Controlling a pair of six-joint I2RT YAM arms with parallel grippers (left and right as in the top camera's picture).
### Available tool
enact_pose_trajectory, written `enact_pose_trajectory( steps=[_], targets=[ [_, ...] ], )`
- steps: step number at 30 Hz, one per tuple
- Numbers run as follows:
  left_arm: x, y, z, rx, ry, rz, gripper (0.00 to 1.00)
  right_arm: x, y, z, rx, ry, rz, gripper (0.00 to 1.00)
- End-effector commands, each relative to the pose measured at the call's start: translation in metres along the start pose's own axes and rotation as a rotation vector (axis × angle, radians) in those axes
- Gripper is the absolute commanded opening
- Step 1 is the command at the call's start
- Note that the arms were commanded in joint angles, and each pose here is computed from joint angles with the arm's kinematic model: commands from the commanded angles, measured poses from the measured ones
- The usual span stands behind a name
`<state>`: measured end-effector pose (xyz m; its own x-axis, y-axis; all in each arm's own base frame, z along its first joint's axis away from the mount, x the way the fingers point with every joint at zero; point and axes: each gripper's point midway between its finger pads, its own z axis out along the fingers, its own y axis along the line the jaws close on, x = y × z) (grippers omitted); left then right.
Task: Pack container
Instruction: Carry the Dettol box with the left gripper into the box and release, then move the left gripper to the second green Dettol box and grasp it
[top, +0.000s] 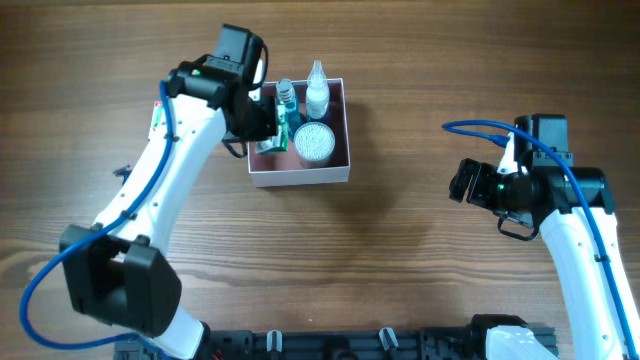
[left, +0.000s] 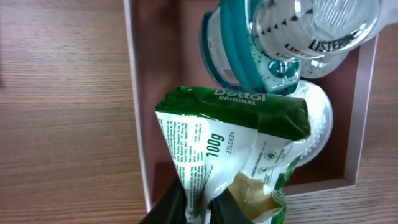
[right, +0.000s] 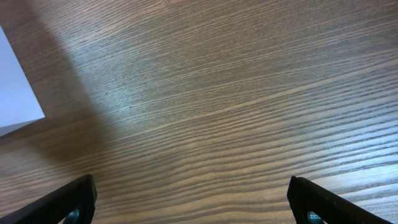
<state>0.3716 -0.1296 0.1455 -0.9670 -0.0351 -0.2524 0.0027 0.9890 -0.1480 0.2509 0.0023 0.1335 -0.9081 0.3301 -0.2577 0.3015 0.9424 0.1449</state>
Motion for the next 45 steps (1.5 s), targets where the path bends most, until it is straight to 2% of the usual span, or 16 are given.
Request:
enact_pose_trajectory(
  steps=[1,4,8,10,19,23,25,30,31,35,38,45],
  targets=[
    [0.001,-0.011,0.01,0.021,0.023,0.002,0.17,0.002,0.002,0.001,-0.011,0.008,-0.017,1.0],
    [0.002,-0.011,0.014,0.018,0.034,0.004,0.18,0.002,0.002,0.001,-0.011,0.008,-0.017,1.0],
    [0.003,-0.011,0.014,0.017,0.036,0.004,0.3,0.002,0.002,0.001,-0.011,0.009,-0.017,1.0],
    [0.003,-0.011,0.014,0.017,0.036,0.004,0.39,0.002,0.002,0.001,-0.011,0.008,-0.017,1.0],
    [0.002,-0.007,0.012,-0.002,0.03,0.003,0.38,0.002,0.002,0.001,-0.01,0.01,-0.017,1.0],
    [0.001,0.019,-0.006,-0.13,-0.015,-0.002,0.44,0.003,0.001,0.001,-0.008,0.015,-0.017,1.0],
    [0.003,0.03,-0.02,-0.161,-0.027,0.001,0.54,0.003,0.002,0.001,-0.009,0.014,-0.017,1.0],
    [-0.002,0.069,-0.059,-0.195,-0.1,-0.046,0.97,0.001,0.002,0.001,-0.011,0.008,-0.018,1.0],
    [-0.006,0.081,-0.066,-0.2,-0.125,-0.069,1.0,0.001,0.002,0.001,-0.011,0.007,-0.018,0.99],
    [-0.04,0.143,-0.074,-0.201,-0.228,-0.126,1.0,0.001,0.002,0.001,-0.012,0.007,-0.018,1.0],
    [-0.054,0.177,-0.062,-0.216,-0.242,-0.133,1.0,0.001,0.002,0.002,-0.012,0.006,-0.018,1.0],
    [-0.068,0.216,-0.003,-0.255,-0.158,0.016,1.0,0.001,0.002,0.002,-0.012,0.005,-0.017,1.0]
  ],
)
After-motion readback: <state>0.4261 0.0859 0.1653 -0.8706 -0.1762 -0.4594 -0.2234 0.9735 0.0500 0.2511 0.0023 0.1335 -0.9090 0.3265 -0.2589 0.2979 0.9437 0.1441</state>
